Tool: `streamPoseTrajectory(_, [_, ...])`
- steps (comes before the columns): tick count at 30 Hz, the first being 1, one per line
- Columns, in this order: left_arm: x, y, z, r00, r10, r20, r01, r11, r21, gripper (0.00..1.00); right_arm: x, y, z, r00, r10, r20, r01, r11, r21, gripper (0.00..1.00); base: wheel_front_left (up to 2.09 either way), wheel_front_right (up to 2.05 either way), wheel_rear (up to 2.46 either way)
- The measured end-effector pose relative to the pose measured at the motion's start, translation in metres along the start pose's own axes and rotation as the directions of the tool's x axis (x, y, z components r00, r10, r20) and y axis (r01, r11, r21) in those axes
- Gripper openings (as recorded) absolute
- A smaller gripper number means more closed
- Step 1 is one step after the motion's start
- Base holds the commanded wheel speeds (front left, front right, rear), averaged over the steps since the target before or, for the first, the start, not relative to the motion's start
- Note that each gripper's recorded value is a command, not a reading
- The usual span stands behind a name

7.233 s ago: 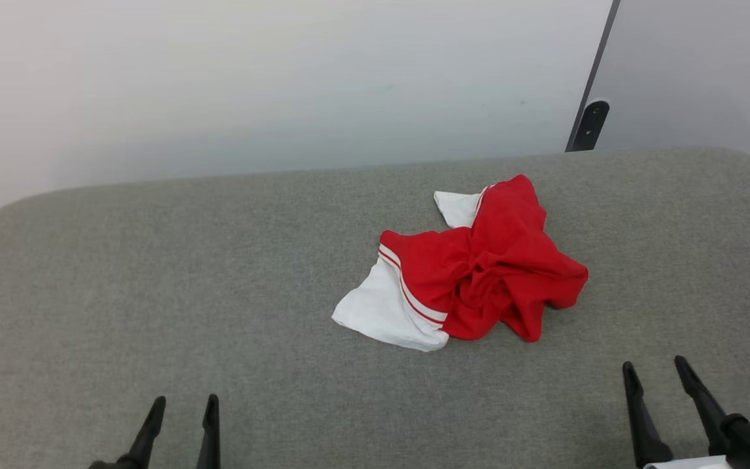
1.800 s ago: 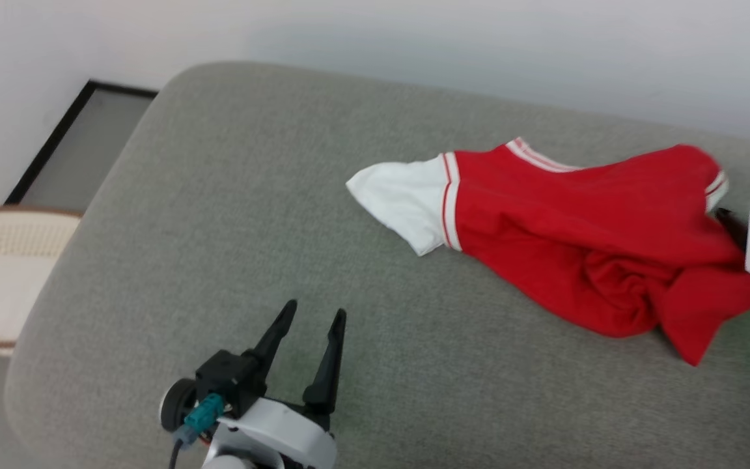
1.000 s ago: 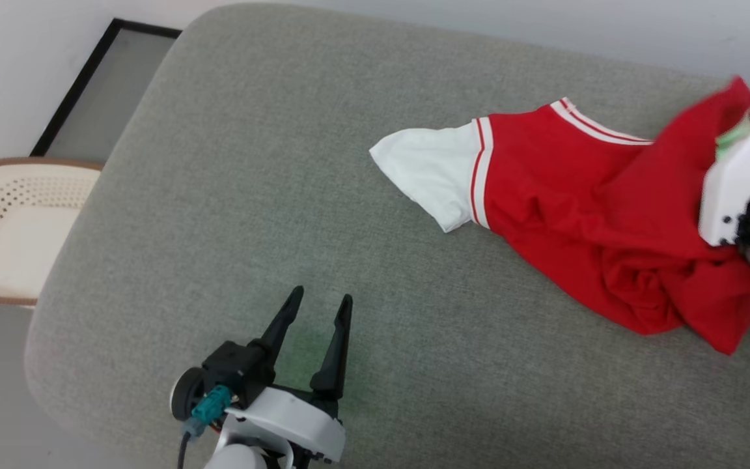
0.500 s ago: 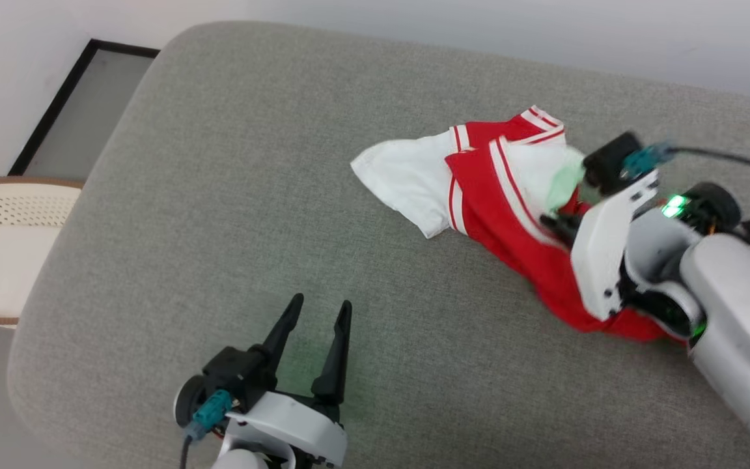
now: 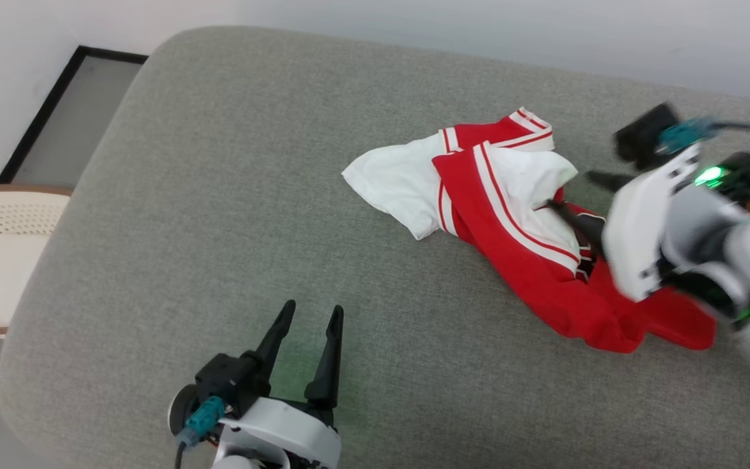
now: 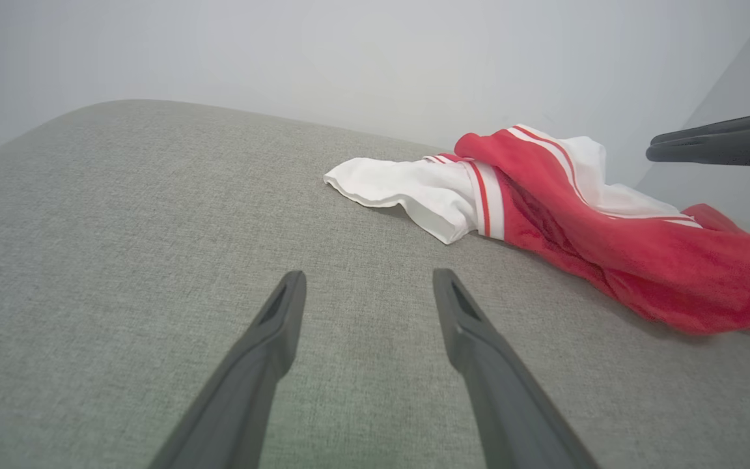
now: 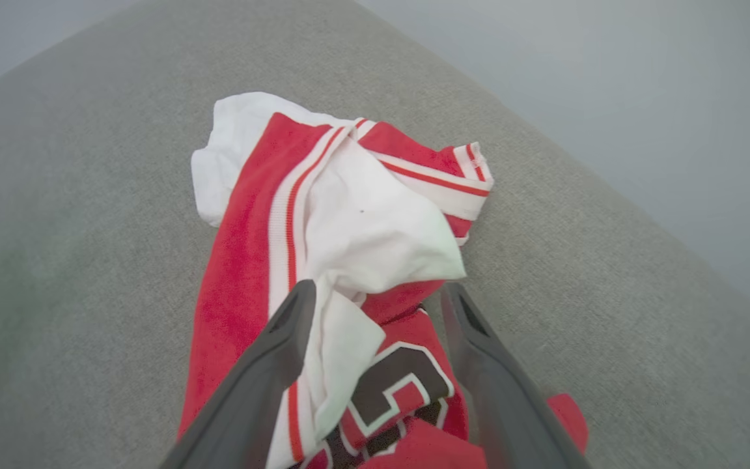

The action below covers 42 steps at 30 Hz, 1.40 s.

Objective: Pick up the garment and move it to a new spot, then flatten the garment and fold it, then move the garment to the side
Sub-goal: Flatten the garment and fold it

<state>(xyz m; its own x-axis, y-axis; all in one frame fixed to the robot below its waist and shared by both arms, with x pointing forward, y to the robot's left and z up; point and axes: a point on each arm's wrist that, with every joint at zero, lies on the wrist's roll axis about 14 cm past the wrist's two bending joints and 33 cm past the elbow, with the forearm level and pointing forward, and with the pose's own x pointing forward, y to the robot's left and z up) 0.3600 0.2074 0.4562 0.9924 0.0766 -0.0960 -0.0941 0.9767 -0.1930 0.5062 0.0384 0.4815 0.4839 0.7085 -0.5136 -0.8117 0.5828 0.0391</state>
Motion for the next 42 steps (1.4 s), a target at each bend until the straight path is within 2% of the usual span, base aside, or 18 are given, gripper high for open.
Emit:
streamPoseTrajectory(7, [0.004, -0.008, -0.008, 1.0, -0.021, -0.02, 0.021, 1.0, -0.017, 1.0, -0.015, -0.043, 0.004, 0.996, -0.08, -0.045, 0.082, 0.996, 0.024, 1.0, 0.0, 0.0, 0.0])
streamPoseTrajectory(12, [0.009, -0.01, -0.013, 0.999, -0.031, -0.037, 0.03, 0.999, -0.015, 1.0, 0.003, -0.041, -0.007, 0.992, -0.05, -0.117, 0.056, 0.997, 0.048, 1.0, 0.0, 0.0, 0.0])
streamPoseTrajectory(18, [0.009, -0.004, -0.021, 0.998, -0.013, -0.063, 0.012, 1.0, -0.014, 1.0, 0.027, -0.028, -0.01, 0.989, 0.003, -0.146, 0.006, 0.998, 0.061, 1.0, 0.0, 0.0, 0.0])
streamPoseTrajectory(26, [0.009, 0.0, -0.022, 0.998, 0.003, -0.068, -0.004, 1.0, -0.013, 1.0, 0.039, -0.02, -0.017, 0.983, 0.045, -0.178, -0.03, 0.996, 0.082, 1.0, 0.0, 0.0, 0.0])
streamPoseTrajectory(27, [0.009, 0.001, -0.022, 0.998, 0.004, -0.068, -0.005, 1.0, -0.013, 1.0, 0.04, -0.02, -0.016, 0.983, 0.047, -0.179, -0.033, 0.996, 0.082, 0.97, 0.0, 0.0, 0.0])
streamPoseTrajectory(28, [0.009, 0.001, -0.022, 0.998, 0.004, -0.067, -0.005, 1.0, -0.012, 1.0, 0.04, -0.019, -0.016, 0.983, 0.05, -0.179, -0.035, 0.996, 0.081, 0.67, 0.0, 0.0, 0.0])
streamPoseTrajectory(31, [0.01, 0.001, -0.023, 0.998, 0.006, -0.068, -0.007, 1.0, -0.014, 1.0, 0.042, -0.017, -0.015, 0.982, 0.065, -0.175, -0.048, 0.994, 0.095, 0.0, 0.0, 0.0, 0.0])
streamPoseTrajectory(37, [0.013, 0.0, -0.022, 0.998, 0.003, -0.066, -0.005, 1.0, -0.022, 1.0, 0.043, -0.02, -0.015, 0.984, 0.062, -0.165, -0.046, 0.994, 0.097, 0.0, 0.0, 0.0, 0.0])
streamPoseTrajectory(42, [0.016, -0.001, -0.021, 0.998, 0.002, -0.06, -0.003, 1.0, -0.025, 1.0, 0.035, -0.033, -0.003, 0.995, 0.024, -0.094, -0.013, 0.993, 0.118, 0.0, 0.0, 0.0, 0.0])
